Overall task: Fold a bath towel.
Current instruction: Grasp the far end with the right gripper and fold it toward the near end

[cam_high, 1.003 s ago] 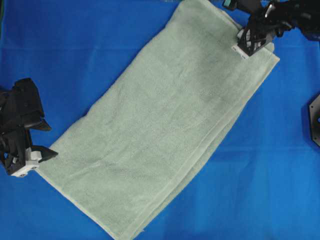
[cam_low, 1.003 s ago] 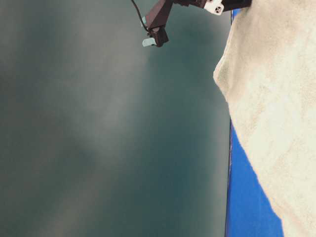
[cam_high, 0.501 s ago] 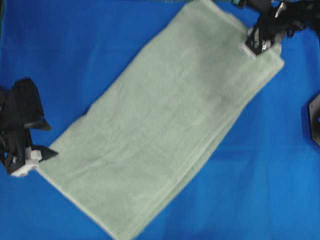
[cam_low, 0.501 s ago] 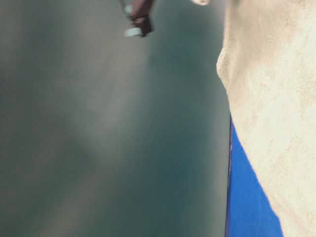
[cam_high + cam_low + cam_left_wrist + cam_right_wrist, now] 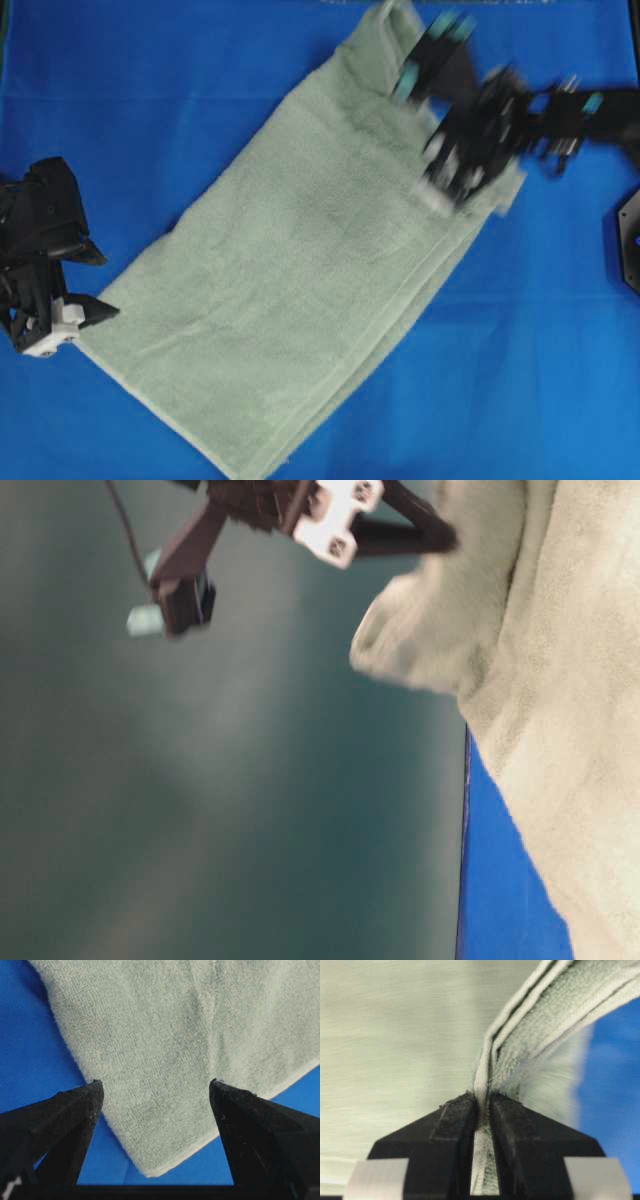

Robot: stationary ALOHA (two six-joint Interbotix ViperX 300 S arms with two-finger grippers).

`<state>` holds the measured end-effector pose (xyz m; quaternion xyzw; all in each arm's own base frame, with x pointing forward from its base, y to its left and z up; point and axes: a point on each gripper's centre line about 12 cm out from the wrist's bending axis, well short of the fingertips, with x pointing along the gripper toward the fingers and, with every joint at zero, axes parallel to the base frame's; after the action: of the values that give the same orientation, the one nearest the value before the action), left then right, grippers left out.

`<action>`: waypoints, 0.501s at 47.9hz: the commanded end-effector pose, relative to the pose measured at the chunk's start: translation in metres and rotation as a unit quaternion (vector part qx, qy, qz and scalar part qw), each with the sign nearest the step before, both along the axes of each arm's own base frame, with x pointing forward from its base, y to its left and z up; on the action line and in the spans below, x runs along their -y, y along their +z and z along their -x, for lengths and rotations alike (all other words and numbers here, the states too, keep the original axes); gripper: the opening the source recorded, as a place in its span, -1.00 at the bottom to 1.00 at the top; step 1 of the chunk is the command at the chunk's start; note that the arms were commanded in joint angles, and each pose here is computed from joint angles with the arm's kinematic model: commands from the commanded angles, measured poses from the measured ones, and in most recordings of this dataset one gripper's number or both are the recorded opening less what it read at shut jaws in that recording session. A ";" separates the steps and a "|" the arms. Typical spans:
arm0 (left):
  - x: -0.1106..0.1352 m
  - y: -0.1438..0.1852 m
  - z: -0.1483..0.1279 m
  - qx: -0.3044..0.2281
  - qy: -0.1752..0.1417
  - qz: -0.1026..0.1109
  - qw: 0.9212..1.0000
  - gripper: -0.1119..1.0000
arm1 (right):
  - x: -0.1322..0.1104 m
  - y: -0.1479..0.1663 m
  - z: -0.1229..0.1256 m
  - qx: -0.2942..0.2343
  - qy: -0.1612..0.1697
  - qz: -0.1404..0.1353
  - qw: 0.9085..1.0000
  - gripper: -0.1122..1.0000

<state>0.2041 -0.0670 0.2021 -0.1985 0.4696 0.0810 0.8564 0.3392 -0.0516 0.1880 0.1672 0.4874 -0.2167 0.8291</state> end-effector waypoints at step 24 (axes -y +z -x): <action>0.003 0.010 -0.006 0.019 -0.005 0.005 1.000 0.67 | -0.088 -0.021 -0.087 -0.015 0.054 0.011 0.998 -0.54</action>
<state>0.2049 -0.0676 0.2027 -0.1988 0.4669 0.0775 0.8582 0.4187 0.0358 0.1555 0.1220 0.5247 -0.1851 0.8219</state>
